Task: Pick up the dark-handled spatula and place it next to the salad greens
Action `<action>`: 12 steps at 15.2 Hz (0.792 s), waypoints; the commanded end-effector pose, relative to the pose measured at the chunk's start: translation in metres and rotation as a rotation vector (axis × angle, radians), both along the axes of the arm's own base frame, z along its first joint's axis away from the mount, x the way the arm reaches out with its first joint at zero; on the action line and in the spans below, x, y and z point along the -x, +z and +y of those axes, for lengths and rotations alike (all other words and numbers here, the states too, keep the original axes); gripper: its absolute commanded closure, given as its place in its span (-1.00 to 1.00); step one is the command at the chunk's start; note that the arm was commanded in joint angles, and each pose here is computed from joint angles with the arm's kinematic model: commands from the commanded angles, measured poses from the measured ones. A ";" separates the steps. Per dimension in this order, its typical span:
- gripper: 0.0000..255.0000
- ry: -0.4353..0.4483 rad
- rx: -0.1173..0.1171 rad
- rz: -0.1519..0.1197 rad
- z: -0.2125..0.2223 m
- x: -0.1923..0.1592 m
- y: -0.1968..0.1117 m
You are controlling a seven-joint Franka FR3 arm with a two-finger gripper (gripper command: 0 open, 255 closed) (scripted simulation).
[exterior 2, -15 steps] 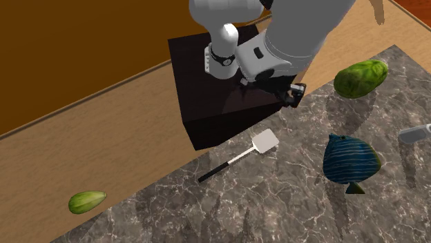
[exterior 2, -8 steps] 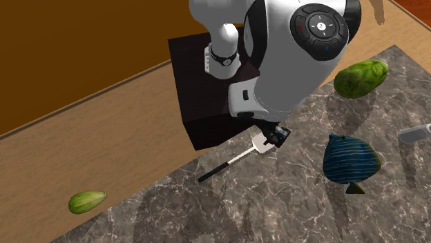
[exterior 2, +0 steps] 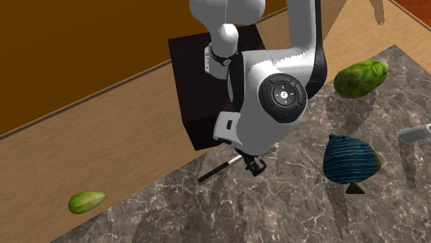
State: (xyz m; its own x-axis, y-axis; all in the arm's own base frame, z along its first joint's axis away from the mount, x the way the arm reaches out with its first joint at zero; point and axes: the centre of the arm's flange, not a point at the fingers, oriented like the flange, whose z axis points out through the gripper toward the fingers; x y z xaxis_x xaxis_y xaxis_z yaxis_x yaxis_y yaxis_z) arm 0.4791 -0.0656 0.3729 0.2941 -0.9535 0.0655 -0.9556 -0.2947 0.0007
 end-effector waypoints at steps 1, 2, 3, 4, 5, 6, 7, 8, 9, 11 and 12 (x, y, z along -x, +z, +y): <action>-1.00 -0.009 0.001 -0.001 -0.002 -0.001 -0.010; -1.00 -0.009 0.001 -0.001 -0.002 -0.001 -0.016; -1.00 -0.009 0.001 -0.001 -0.002 -0.001 -0.021; -1.00 -0.009 0.001 -0.001 -0.003 -0.001 -0.026; -1.00 -0.009 0.001 -0.001 -0.003 -0.002 -0.031; -1.00 -0.009 0.001 -0.001 -0.003 -0.002 -0.034; -1.00 -0.009 0.001 -0.001 -0.003 -0.002 -0.034; -1.00 -0.009 0.001 -0.001 -0.003 -0.002 -0.034; -1.00 -0.009 0.001 -0.001 -0.003 -0.002 -0.034; -1.00 -0.009 0.001 -0.001 -0.003 -0.002 -0.034; -1.00 -0.009 0.001 -0.001 -0.003 -0.002 -0.034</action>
